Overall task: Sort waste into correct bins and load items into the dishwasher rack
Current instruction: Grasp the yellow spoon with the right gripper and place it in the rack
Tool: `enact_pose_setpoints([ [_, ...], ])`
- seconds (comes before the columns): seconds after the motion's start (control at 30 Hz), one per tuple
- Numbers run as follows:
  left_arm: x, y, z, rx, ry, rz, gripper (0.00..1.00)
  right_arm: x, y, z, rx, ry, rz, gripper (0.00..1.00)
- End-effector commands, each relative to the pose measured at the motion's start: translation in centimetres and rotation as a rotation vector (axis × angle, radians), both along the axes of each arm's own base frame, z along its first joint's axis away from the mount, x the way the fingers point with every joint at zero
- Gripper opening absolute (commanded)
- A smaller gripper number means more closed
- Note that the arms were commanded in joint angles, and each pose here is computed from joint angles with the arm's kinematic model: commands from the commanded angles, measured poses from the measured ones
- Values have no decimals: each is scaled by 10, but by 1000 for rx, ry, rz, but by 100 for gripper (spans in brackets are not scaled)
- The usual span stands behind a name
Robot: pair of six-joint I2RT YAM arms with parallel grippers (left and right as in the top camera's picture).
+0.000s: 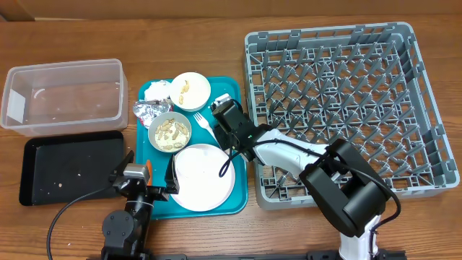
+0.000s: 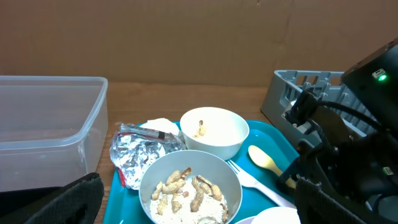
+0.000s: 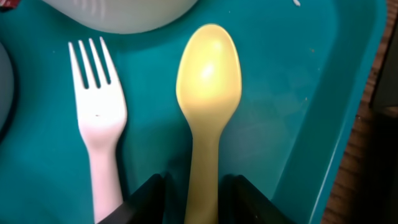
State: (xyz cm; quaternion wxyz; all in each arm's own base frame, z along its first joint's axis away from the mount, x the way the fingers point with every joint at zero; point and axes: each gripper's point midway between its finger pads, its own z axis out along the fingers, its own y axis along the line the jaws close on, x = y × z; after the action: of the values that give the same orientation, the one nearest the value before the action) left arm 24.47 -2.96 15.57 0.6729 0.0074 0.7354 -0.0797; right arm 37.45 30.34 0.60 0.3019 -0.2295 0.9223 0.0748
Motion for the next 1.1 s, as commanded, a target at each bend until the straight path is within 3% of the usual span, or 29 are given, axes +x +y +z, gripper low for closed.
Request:
enact_pose_setpoints([
  [0.0,0,2,0,-13,-2,12,100,5,4,-3,1,0,2,30],
  [0.23,0,2,0,-13,-2,12,100,6,7,8,7,-1,6,12],
  [0.43,0,2,0,-13,-2,12,100,14,13,57,19,-27,0,4],
  [0.8,0,2,0,-13,-2,12,100,8,7,131,21,-21,-7,4],
  [1.07,0,2,0,-13,-2,12,100,-1,-27,191,99,28,-171,4],
])
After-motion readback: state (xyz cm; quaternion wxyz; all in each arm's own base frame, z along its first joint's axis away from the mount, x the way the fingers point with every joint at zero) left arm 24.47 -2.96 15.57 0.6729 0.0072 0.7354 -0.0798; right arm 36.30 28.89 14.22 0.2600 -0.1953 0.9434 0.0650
